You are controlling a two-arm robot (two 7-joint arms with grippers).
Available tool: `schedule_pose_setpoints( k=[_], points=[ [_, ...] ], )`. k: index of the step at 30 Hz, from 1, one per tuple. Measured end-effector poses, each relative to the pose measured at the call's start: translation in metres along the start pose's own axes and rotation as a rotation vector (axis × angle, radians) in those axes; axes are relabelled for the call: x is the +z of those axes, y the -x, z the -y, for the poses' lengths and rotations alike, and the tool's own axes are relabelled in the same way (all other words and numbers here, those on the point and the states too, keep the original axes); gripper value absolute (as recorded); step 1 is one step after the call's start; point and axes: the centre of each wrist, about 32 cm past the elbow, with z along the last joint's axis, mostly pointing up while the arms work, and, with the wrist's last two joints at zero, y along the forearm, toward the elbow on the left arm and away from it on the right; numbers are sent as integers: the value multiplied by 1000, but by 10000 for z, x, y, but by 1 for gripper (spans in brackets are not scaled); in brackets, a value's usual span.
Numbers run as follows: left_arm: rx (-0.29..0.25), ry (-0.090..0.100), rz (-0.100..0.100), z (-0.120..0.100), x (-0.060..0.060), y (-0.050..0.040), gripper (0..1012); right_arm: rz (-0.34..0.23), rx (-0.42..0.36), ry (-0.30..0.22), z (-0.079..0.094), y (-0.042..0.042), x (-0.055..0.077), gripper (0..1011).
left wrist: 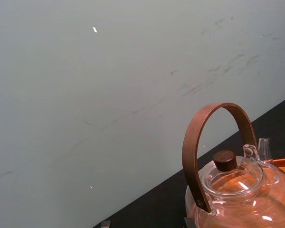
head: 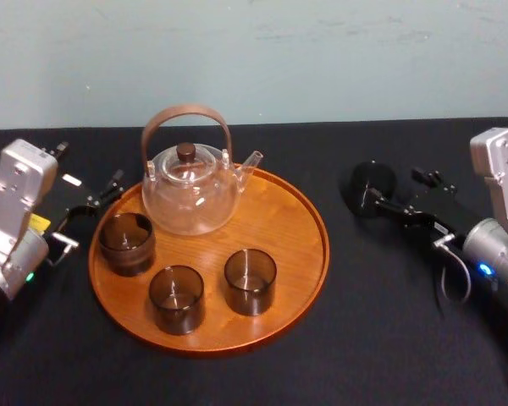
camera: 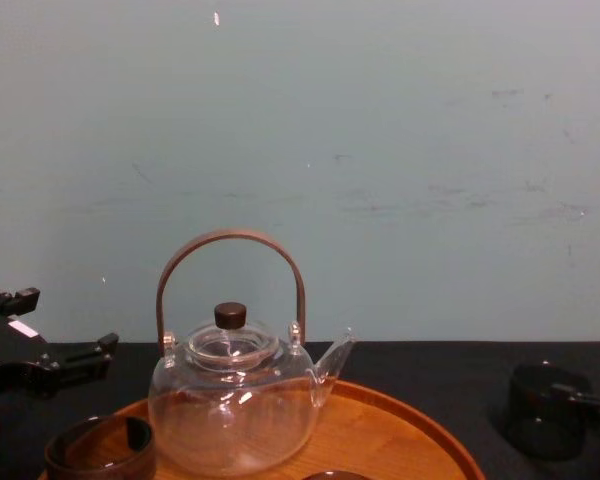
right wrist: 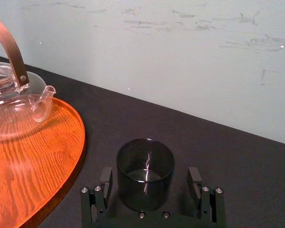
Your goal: Pick up the glass from the table and place it on the tray.
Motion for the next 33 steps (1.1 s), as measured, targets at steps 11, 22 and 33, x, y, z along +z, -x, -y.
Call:
schedule_pose_setpoints(
  k=[11,22,33],
  points=[
    [0,0,0,0,0,0,1001,8,5,3,-157,-21,-9,1002],
    [0,0,0,0,0,0,1001,13,14,7,-285,-41,-34,1002],
    [0,0,0,0,0,0,1001,12,33,20,-386,-34,-55,1002]
  ],
)
